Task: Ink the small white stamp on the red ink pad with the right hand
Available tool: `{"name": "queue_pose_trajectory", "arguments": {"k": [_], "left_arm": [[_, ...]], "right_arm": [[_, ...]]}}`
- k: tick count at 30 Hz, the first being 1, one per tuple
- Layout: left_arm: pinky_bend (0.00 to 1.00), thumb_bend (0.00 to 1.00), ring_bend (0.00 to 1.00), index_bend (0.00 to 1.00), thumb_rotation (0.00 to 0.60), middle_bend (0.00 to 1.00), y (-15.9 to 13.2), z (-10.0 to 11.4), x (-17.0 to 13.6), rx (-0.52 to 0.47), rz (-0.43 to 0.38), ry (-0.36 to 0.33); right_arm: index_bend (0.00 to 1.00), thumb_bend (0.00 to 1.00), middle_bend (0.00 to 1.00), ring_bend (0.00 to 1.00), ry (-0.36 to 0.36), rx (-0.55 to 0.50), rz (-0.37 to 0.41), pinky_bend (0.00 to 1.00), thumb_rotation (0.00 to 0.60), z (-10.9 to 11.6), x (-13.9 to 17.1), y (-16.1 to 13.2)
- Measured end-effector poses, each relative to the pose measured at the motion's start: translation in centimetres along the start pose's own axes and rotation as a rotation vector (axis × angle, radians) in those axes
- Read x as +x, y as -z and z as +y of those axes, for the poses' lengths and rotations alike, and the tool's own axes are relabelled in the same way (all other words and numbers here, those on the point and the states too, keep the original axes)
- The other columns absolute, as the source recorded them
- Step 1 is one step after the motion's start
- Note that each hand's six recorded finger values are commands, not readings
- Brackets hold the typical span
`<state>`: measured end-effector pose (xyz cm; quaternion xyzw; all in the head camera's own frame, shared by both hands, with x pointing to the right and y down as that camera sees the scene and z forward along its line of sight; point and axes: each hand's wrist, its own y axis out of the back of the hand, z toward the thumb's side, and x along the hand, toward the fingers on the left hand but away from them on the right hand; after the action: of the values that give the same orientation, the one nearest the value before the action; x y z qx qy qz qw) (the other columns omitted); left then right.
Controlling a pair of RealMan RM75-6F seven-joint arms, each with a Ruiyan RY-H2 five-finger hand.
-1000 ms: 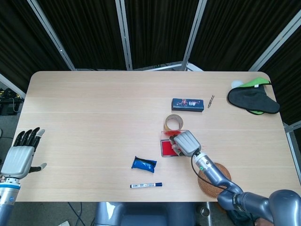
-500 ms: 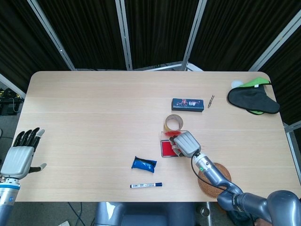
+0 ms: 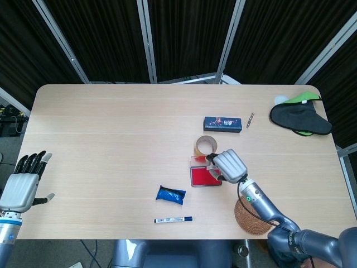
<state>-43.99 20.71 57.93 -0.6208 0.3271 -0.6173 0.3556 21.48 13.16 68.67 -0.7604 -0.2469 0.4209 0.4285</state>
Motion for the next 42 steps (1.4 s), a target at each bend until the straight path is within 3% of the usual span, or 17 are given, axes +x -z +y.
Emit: {"name": "queue_pose_trajectory", "arguments": {"k": [5, 15, 23, 34, 42], "left_arm": [[0.0, 0.0, 0.0, 0.0, 0.6, 0.0, -0.2, 0.1, -0.1, -0.002, -0.011, -0.003], [0.0, 0.0, 0.0, 0.0, 0.6, 0.0, -0.8, 0.0, -0.1, 0.004, -0.02, 0.002], [0.0, 0.0, 0.0, 0.0, 0.6, 0.0, -0.6, -0.1, -0.1, 0.006, -0.012, 0.004], [0.0, 0.0, 0.0, 0.0, 0.6, 0.0, -0.5, -0.1, -0.2, 0.005, -0.013, 0.004], [0.0, 0.0, 0.0, 0.0, 0.6, 0.0, -0.6, -0.2, -0.2, 0.007, -0.016, 0.008]], "right_arm": [[0.64, 0.49, 0.66, 0.81, -0.019, 0.018, -0.067, 1.0, 0.6, 0.6, 2.2, 3.3], [0.64, 0.49, 0.66, 0.81, -0.09, 0.032, -0.176, 1.0, 0.6, -3.0, 4.2, 7.7], [0.63, 0.49, 0.66, 0.81, -0.106, -0.007, -0.199, 1.0, 0.6, -5.2, 4.6, 8.4], [0.51, 0.25, 0.55, 0.81, -0.114, -0.03, -0.194, 1.0, 0.6, -5.9, 4.9, 8.4], [0.5, 0.2, 0.53, 0.81, -0.118, -0.037, -0.199, 1.0, 0.6, -6.1, 5.1, 8.6]]}}
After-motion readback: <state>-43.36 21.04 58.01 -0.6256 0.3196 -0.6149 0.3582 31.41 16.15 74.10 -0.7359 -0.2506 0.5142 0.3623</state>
